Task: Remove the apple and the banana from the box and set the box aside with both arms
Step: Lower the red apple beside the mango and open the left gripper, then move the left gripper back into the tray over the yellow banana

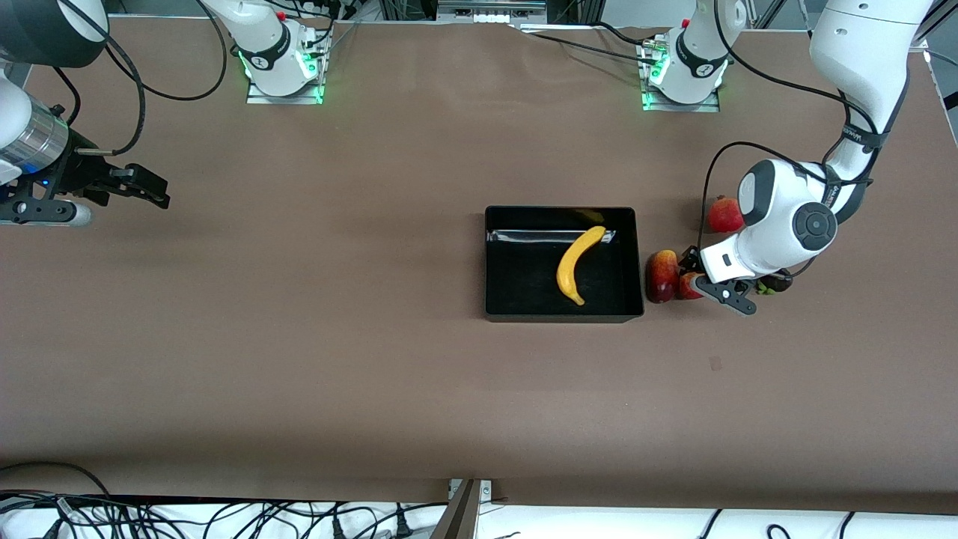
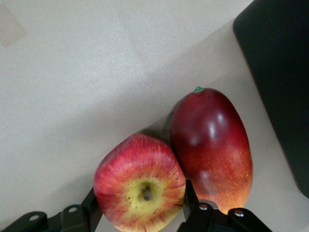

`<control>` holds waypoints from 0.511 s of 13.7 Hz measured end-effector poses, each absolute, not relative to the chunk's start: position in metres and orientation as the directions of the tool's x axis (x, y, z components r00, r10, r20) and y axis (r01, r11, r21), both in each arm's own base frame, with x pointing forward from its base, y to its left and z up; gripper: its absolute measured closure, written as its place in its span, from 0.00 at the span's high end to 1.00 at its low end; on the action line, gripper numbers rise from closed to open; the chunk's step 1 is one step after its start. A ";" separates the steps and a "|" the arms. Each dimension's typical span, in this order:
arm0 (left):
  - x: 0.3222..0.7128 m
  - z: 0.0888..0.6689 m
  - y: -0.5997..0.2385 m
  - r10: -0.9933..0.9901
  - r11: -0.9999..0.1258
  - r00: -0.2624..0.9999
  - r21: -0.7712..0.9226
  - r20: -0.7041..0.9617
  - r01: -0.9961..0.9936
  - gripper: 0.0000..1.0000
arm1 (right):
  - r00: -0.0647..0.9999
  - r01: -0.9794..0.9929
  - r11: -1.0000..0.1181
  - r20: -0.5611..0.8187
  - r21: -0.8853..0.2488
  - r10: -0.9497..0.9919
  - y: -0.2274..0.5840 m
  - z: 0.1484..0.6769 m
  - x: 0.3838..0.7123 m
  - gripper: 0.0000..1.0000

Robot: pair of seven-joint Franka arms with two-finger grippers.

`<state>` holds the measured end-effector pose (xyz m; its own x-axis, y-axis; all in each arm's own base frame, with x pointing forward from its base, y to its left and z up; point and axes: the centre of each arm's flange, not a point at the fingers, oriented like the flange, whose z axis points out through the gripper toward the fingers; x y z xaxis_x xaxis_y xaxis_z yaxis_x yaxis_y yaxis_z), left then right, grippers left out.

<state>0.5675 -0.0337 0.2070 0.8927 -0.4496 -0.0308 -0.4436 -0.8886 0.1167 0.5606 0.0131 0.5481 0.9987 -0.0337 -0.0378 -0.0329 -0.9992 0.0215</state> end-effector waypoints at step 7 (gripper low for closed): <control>0.575 0.233 -0.036 -0.456 -0.886 0.889 0.108 -0.026 -0.451 1.00 | 0.999 -0.032 -0.999 -0.040 0.021 -0.033 0.013 0.548 0.560 1.00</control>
